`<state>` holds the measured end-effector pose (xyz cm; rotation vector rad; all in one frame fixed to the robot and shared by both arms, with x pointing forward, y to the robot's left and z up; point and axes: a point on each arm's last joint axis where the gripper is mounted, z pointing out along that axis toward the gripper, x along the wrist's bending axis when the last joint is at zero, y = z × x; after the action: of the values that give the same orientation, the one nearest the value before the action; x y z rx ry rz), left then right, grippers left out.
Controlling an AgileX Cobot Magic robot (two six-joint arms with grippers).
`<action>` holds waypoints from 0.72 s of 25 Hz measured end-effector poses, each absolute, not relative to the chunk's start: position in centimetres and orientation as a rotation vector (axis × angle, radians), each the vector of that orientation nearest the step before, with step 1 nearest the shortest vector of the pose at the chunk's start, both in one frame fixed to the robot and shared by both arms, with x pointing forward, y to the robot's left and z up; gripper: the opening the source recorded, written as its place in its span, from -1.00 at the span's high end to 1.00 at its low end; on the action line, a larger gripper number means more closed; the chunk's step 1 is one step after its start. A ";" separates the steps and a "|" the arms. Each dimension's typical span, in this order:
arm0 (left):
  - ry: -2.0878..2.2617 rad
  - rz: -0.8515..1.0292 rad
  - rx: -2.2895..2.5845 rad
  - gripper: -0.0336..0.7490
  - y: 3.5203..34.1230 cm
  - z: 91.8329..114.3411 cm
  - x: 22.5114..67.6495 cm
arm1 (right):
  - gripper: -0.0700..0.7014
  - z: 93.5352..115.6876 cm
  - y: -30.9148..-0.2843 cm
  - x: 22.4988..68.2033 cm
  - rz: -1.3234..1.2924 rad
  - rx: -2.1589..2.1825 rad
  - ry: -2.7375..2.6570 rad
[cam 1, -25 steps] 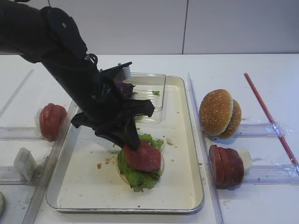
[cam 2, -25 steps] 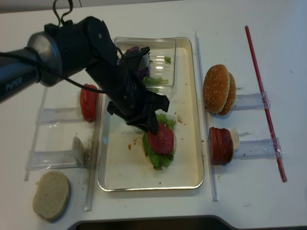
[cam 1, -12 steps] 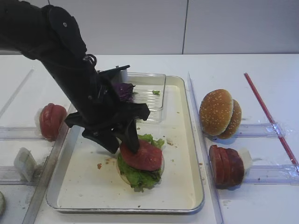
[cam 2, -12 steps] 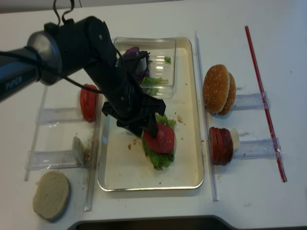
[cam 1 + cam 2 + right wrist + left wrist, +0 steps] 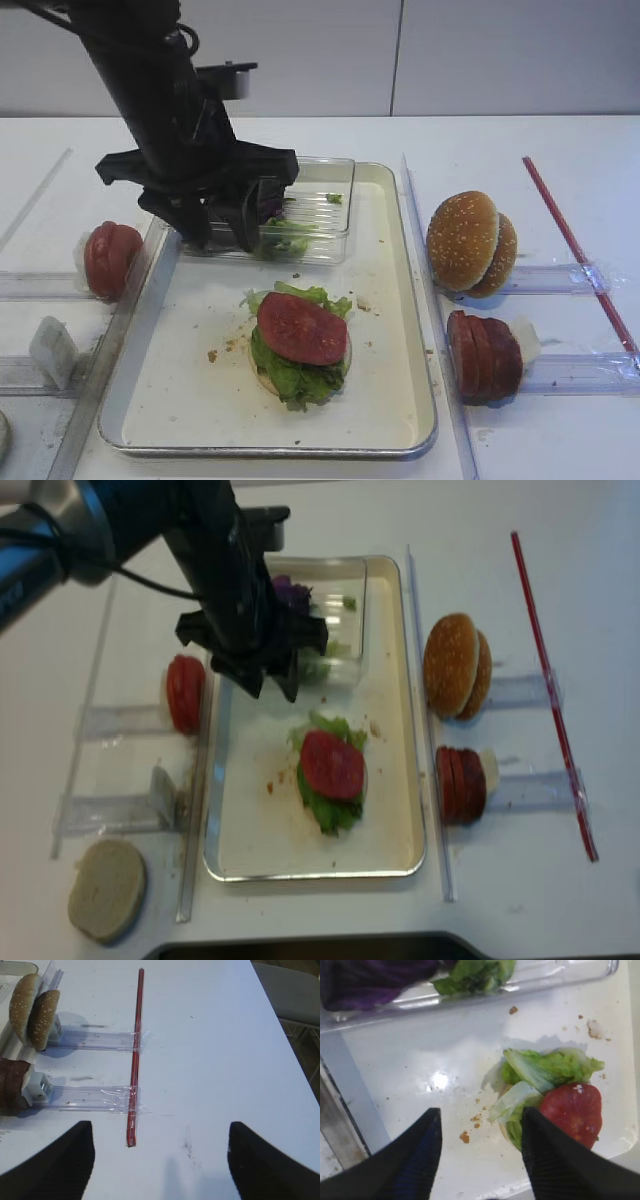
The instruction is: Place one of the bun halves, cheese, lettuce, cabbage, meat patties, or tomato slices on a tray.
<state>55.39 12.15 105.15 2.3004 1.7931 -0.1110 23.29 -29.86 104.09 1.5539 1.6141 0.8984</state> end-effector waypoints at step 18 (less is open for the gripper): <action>1.934 0.147 2.135 0.05 19.5 109.2 56.4 | -0.64 104.1 -29.9 23.3 0.899 1.556 1.613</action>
<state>56.41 19.48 109.21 2.1349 1.9342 0.1473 23.29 -29.86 104.09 1.5557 1.6129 0.8994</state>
